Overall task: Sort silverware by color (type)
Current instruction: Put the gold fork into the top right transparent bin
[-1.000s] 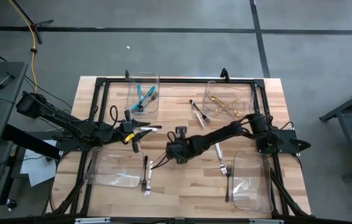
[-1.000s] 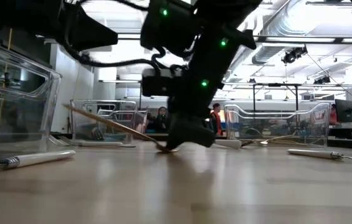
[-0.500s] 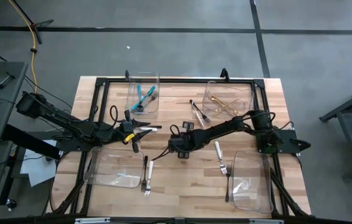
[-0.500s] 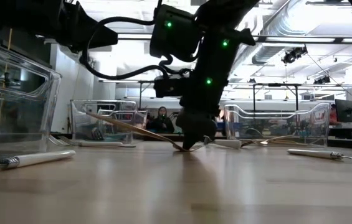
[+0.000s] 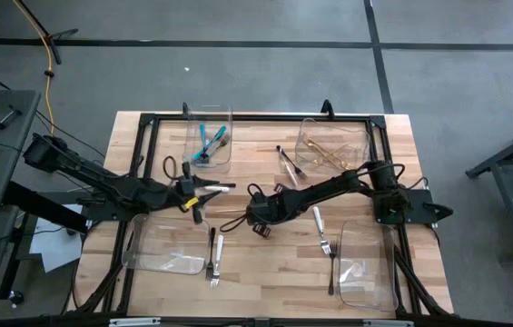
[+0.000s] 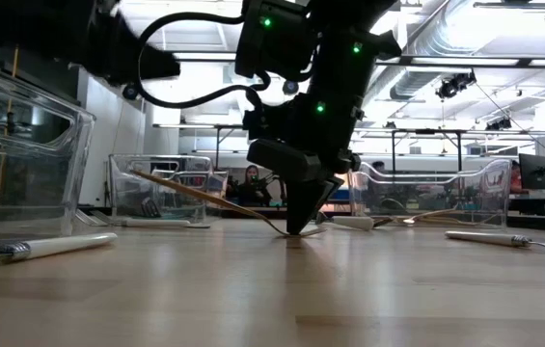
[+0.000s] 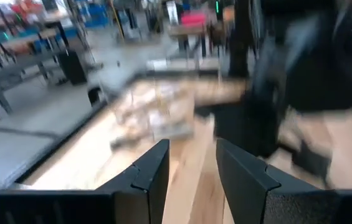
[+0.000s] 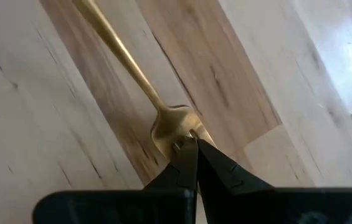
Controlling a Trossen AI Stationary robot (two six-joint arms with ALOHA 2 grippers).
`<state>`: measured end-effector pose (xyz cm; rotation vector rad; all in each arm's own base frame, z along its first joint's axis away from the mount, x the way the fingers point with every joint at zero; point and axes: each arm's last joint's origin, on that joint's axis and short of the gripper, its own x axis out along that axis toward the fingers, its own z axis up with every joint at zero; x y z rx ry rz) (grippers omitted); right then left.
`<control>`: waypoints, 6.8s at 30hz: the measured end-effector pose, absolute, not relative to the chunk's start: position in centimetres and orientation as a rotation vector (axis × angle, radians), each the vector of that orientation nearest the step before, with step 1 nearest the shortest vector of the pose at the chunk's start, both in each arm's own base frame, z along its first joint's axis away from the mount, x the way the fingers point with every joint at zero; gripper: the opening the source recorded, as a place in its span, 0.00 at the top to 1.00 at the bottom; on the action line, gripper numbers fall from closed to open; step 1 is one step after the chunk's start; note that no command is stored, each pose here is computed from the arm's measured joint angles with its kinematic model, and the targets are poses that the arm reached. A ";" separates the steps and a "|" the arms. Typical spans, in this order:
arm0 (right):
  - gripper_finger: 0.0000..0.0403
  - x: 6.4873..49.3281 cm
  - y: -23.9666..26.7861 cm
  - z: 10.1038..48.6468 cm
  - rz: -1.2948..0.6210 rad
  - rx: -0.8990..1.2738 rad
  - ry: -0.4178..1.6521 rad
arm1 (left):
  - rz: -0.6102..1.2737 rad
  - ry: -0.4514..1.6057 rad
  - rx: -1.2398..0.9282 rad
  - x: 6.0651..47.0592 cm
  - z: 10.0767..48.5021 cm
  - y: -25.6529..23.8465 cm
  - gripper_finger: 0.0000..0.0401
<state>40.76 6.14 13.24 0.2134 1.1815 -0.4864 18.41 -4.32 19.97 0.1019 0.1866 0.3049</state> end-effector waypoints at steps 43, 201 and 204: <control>1.00 40.8 6.2 13.3 -0.467 0.191 1.180 | 0.153 0.774 -0.047 24.2 14.4 -3.8 0.47; 0.99 32.5 7.4 15.8 -0.520 0.217 0.919 | -0.019 0.399 0.033 20.5 22.4 -6.4 0.47; 0.99 30.8 7.6 17.0 -0.447 0.265 0.690 | -0.020 0.367 0.022 20.6 22.7 -6.4 0.47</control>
